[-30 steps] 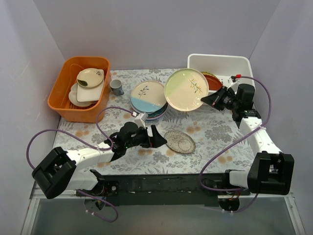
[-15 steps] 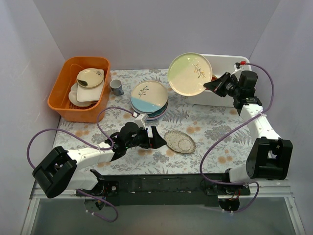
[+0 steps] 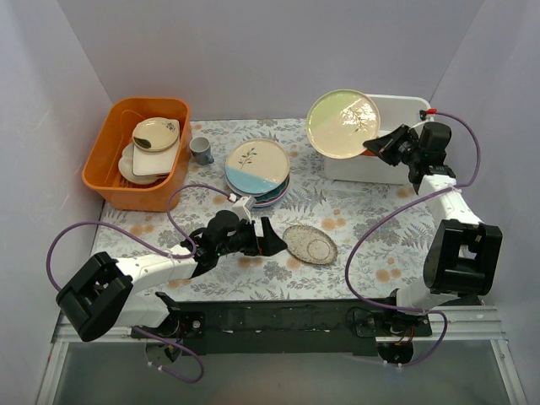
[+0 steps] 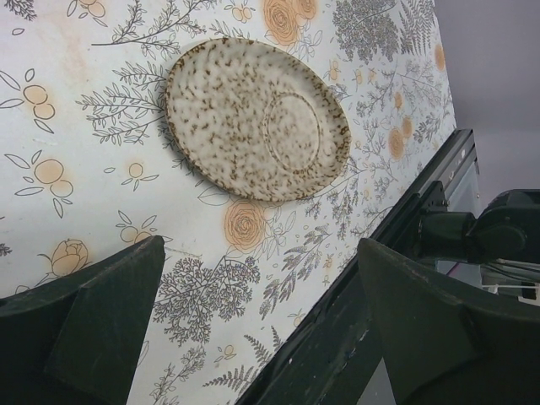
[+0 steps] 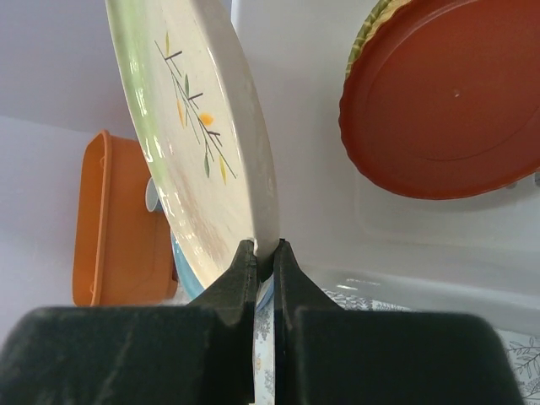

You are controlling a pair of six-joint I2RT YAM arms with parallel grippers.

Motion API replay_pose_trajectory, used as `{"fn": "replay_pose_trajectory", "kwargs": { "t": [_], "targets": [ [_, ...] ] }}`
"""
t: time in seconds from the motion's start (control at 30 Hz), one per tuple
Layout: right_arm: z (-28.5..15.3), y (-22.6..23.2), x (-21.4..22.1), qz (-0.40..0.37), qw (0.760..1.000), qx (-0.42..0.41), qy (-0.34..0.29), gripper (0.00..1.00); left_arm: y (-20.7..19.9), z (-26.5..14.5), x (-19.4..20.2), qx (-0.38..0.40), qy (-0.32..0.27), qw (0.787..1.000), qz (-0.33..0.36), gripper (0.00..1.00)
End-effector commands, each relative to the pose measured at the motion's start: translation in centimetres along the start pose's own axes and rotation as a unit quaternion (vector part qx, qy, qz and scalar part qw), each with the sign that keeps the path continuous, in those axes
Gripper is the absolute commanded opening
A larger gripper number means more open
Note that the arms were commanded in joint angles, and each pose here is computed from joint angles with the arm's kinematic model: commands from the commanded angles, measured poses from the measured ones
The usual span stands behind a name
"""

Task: Place the plates into the plastic bin on the countertop
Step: Place the plate in the plastic bin.

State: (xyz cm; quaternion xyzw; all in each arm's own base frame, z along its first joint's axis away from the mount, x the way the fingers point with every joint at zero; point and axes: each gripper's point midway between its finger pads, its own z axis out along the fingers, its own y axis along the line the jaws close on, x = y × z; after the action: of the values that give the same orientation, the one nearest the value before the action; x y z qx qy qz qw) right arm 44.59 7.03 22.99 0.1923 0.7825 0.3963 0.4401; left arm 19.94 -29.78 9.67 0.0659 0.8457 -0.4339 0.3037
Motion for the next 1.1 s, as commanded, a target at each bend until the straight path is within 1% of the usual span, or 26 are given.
{"fn": "replay_pose_trajectory", "kwargs": {
  "t": [0.0,0.17,0.4,0.77,1.07],
  "targets": [
    [-1.2,6.8,-6.9,-0.062,0.989,-0.093,-0.097,0.01,-0.2,0.2,-0.5,-0.004,-0.004,1.000,0.010,0.98],
    [-1.1,6.0,-8.6,-0.060,0.988,-0.078,-0.123,0.01,0.0,0.2,-0.3,-0.005,-0.004,1.000,0.006,0.98],
    [-0.5,4.8,-10.0,-0.057,0.987,-0.064,-0.136,0.01,0.1,0.4,-0.1,-0.007,0.001,1.000,0.004,0.98],
    [-2.2,3.1,-12.3,-0.069,0.982,-0.027,-0.174,0.01,0.2,0.6,0.2,-0.004,0.007,1.000,0.002,0.98],
    [-2.1,2.1,-12.9,-0.070,0.982,-0.014,-0.176,0.01,0.2,0.4,0.2,-0.003,0.004,1.000,0.001,0.98]
  ]
}}
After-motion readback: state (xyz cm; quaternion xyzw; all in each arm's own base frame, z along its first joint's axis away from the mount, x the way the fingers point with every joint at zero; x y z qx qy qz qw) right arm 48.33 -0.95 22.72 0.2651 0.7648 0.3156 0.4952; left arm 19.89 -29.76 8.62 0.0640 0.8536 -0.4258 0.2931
